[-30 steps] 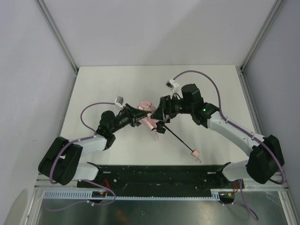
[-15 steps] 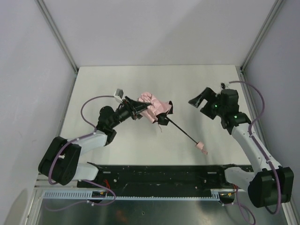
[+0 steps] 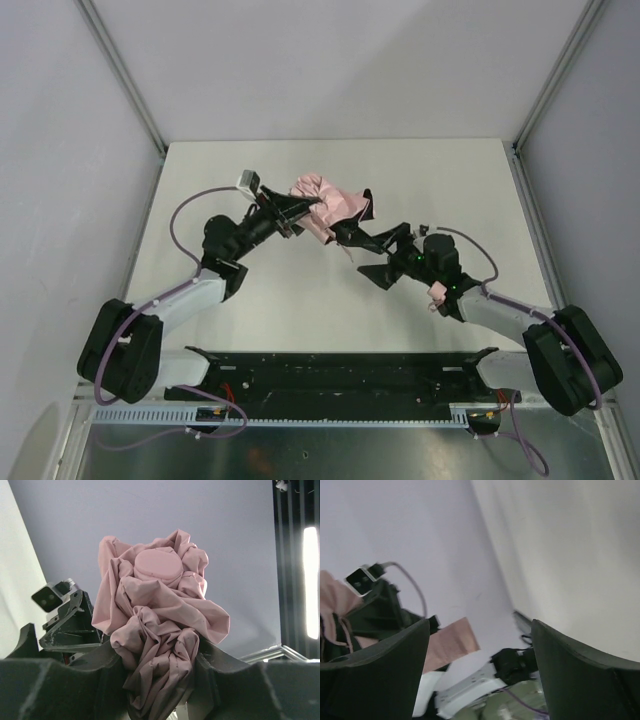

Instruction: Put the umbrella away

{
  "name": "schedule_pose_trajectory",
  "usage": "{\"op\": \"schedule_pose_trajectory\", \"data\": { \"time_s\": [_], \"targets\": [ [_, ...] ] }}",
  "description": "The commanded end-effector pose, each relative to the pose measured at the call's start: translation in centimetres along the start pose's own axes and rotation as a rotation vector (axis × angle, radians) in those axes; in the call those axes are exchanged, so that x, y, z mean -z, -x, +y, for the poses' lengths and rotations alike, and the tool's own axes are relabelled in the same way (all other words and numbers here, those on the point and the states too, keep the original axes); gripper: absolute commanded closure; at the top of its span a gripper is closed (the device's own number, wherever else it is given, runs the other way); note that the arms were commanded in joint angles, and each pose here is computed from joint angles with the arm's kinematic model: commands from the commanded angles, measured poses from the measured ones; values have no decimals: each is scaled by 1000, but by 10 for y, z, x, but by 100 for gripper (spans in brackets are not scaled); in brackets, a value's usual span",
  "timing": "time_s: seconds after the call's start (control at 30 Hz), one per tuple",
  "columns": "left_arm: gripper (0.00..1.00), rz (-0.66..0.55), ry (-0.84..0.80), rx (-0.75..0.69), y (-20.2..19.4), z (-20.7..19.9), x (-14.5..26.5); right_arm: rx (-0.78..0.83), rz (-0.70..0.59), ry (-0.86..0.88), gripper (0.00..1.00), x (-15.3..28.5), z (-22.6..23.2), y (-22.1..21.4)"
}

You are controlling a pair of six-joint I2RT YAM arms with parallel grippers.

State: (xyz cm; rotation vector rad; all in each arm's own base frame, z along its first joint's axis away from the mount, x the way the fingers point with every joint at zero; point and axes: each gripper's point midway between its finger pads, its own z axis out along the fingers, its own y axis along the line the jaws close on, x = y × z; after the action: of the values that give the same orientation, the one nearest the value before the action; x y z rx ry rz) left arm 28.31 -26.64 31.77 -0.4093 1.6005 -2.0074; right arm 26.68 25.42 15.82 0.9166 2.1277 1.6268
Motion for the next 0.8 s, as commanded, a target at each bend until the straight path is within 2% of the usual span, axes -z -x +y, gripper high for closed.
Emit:
{"op": "schedule_pose_trajectory", "data": {
  "time_s": [0.0, 0.2, 0.47, 0.63, 0.67, 0.73, 0.77],
  "targets": [
    [100, -9, -179, -52, -1, -65, -1, -218, 20, 257, 15, 0, 63, -17],
    [100, -5, -194, -43, -2, -73, -4, -376, 72, 317, 18, -3, 73, -41],
    [100, 6, -192, -31, -7, -71, -1, -437, 60, 363, 29, -2, 78, -42],
    [100, 13, -183, -23, -11, -67, 2, -441, 40, 391, 54, 3, 81, -36],
    [100, 18, -180, -21, -12, -66, 2, -435, 32, 397, 61, 4, 82, -35],
    [100, 30, -171, -17, -14, -62, 4, -399, 7, 412, 87, 8, 81, -28],
    [100, 41, -164, -12, -16, -59, 4, -353, -11, 421, 93, 10, 80, -22]
  ]
}}
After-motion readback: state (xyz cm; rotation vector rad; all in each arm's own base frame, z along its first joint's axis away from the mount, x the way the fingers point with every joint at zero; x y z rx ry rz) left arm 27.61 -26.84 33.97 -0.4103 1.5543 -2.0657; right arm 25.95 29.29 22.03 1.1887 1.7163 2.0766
